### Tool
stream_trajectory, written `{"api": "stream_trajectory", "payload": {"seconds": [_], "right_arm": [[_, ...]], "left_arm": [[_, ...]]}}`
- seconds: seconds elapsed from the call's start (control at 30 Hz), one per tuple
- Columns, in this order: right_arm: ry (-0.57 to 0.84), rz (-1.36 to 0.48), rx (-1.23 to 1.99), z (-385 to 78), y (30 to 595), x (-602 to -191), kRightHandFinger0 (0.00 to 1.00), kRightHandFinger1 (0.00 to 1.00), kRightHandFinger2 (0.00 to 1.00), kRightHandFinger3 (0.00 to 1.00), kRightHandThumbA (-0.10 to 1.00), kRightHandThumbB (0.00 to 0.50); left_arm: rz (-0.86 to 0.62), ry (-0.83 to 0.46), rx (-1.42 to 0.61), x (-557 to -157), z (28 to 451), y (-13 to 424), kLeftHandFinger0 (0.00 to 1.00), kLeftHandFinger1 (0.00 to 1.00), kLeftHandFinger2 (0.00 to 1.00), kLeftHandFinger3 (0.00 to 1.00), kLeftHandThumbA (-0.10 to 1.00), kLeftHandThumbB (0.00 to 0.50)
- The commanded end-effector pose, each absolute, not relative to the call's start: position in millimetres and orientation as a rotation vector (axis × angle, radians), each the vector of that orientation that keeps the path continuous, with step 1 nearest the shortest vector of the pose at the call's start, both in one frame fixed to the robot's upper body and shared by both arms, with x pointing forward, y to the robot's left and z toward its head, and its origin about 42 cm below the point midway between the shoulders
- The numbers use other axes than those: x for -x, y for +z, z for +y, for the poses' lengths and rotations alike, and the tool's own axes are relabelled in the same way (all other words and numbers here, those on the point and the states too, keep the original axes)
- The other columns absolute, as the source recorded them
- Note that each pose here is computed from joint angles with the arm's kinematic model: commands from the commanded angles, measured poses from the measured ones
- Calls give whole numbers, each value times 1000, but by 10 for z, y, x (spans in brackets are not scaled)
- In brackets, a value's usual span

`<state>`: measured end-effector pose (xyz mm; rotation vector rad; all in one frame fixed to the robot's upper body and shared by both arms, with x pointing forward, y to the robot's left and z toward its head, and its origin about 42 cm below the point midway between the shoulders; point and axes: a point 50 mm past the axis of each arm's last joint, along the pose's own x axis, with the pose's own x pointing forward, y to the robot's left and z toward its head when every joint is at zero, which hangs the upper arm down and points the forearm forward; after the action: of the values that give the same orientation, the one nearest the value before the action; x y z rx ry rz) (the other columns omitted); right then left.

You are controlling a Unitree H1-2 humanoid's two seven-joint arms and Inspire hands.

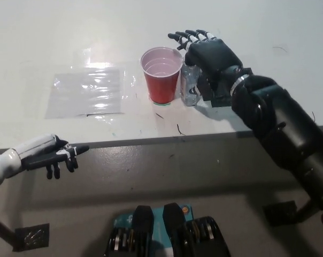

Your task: The robot uses its right hand to press the hand soap kept in the middle of the table to get liquid hand soap out

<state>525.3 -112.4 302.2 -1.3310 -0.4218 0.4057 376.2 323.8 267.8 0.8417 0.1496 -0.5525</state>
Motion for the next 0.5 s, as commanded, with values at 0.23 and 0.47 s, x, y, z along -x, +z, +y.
{"api": "stream_trajectory", "payload": {"seconds": [0.23, 0.47], "right_arm": [[359, -507, 1290, -1207, 3733, -5216, 1000, 1000, 1000, 1000, 1000, 371], [315, -540, 1218, -1417, 3823, -5078, 1000, 1000, 1000, 1000, 1000, 405]], "left_arm": [[144, -519, -861, -3667, 3349, 2770, 436, 372, 475, 605, 880, 203], [145, -511, -855, -3628, 3395, 2744, 393, 353, 463, 597, 884, 193]]}}
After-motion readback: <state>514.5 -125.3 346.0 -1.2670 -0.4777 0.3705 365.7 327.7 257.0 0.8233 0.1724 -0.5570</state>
